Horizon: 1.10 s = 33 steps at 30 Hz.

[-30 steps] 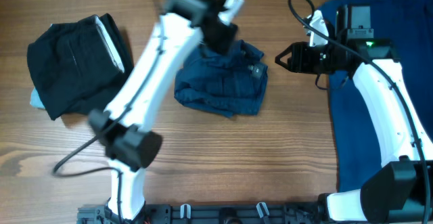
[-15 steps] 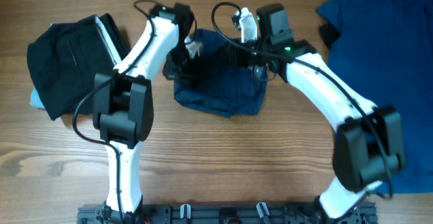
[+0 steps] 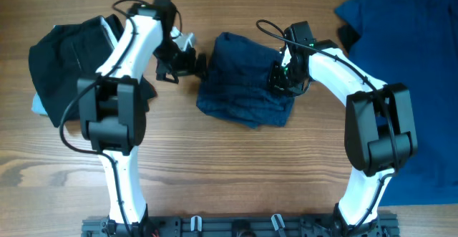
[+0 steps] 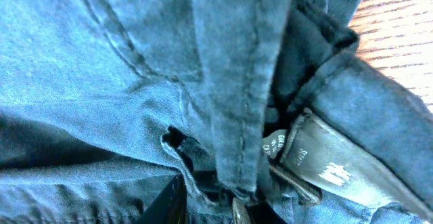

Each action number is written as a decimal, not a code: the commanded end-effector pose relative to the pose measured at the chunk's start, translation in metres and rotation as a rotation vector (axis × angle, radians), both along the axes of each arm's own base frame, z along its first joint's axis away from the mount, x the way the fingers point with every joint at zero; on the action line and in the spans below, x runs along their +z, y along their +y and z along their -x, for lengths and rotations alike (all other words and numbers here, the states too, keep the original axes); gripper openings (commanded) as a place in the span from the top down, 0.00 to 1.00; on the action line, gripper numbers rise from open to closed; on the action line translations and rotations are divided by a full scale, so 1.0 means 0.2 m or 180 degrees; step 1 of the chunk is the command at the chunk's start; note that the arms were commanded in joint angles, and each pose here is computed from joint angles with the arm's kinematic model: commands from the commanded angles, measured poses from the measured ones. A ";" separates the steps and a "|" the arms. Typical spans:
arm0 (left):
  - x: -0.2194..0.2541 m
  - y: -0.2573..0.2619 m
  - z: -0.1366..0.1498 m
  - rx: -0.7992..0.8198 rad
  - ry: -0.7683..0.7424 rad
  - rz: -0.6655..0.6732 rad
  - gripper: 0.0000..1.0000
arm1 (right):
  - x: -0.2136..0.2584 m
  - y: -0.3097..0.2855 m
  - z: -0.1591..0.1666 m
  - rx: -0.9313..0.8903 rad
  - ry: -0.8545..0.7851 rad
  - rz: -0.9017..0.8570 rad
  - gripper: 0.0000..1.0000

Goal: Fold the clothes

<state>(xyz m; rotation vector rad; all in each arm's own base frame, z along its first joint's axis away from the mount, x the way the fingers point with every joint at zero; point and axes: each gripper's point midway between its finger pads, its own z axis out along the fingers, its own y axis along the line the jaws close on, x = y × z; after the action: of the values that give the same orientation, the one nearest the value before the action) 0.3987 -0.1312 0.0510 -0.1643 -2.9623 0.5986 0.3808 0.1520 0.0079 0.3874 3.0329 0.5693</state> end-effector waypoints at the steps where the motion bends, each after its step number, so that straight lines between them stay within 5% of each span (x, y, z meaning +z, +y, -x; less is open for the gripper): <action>1: 0.14 -0.17 0.01 -0.0010 -0.0045 0.0924 0.00 | -0.12 -0.16 0.04 -0.0008 0.0097 0.0498 0.75; 6: 0.05 -0.29 0.19 -0.0044 0.0342 0.1241 0.00 | -0.12 -0.15 0.04 0.0074 0.0085 0.0494 0.74; 13: -0.14 -0.35 0.15 0.0338 0.0284 0.1351 0.05 | -0.12 -0.14 0.05 0.0087 0.0086 0.0480 0.74; 17: -0.16 -0.48 0.12 0.0106 -0.0014 0.1489 0.56 | -0.12 -0.14 0.05 0.0090 0.0096 0.0458 0.73; 18: -0.15 -0.54 0.12 -0.0001 -0.0087 0.1515 0.86 | -0.12 -0.14 0.06 0.0092 0.0113 0.0462 0.73; 19: -0.15 -0.56 0.13 -0.0043 -0.0107 0.1525 0.96 | -0.12 -0.14 0.06 0.0146 0.0116 0.0459 0.74; 23: 0.00 -0.53 0.07 0.0004 -0.0256 0.1743 0.96 | -0.02 -0.18 0.09 0.0233 0.0084 0.0457 0.76; 29: 0.68 0.09 -0.15 0.0493 -0.1335 0.1950 0.96 | 0.43 -0.26 0.02 0.0146 -0.0595 0.0370 0.73; 33: 0.85 0.58 -0.15 0.0826 -0.1994 0.1534 0.96 | 0.74 -0.25 -0.04 0.0027 -0.1239 0.0254 0.69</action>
<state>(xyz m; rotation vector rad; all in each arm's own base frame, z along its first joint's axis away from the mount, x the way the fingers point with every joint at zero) 0.4355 -0.0679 0.1804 0.0717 -3.1751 1.5604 0.3824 0.1016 0.1138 0.2598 2.8091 0.4526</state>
